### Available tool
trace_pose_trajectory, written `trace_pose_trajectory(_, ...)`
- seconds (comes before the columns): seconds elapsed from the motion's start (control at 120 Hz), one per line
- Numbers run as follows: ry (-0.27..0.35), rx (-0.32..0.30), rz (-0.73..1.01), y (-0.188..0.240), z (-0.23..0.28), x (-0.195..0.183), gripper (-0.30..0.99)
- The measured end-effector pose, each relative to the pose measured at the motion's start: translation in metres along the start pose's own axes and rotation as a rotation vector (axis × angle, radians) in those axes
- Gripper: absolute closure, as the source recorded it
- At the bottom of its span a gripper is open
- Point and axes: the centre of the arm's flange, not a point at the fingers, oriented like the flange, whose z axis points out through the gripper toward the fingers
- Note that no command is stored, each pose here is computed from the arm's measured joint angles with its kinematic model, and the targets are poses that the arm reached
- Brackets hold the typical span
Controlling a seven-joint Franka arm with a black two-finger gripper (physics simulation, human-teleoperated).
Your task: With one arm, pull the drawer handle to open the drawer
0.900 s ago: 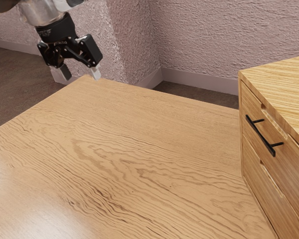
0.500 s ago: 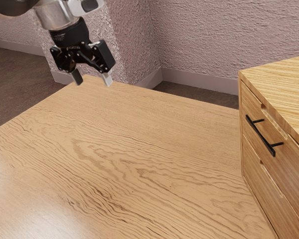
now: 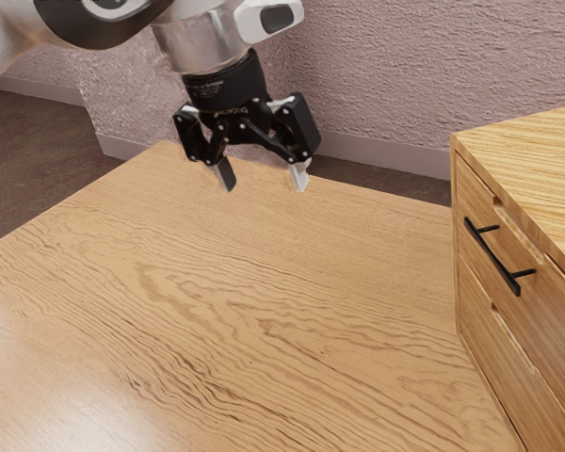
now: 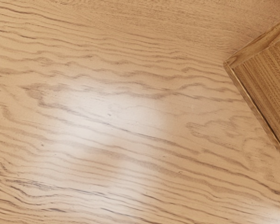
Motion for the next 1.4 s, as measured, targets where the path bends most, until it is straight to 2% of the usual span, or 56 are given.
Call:
trace_pose_trajectory(0.083,0.023,-0.049,-0.031,0.010,0.005,-0.038,0.00)
trace_pose_trajectory(0.158,0.043,-0.145,-0.093,0.007,0.025,-0.067,0.00)
trace_pose_trajectory(0.25,0.116,-0.275,-0.166,0.012,0.027,-0.086,0.00)
trace_pose_trajectory(0.367,0.183,-0.394,-0.248,0.024,0.026,-0.076,0.00)
trace_pose_trajectory(0.525,0.203,-0.509,-0.360,0.044,0.041,-0.049,0.04)
trace_pose_trajectory(0.675,0.209,-0.555,-0.441,0.054,0.055,-0.035,0.22)
trace_pose_trajectory(0.833,0.186,-0.569,-0.507,0.063,0.075,-0.024,0.33)
trace_pose_trajectory(0.933,0.170,-0.582,-0.529,0.074,0.083,-0.021,0.36)
trace_pose_trajectory(1.067,0.150,-0.604,-0.543,0.085,0.076,-0.038,0.38)
trace_pose_trajectory(1.4,0.083,-0.589,-0.604,0.093,0.091,-0.044,0.42)
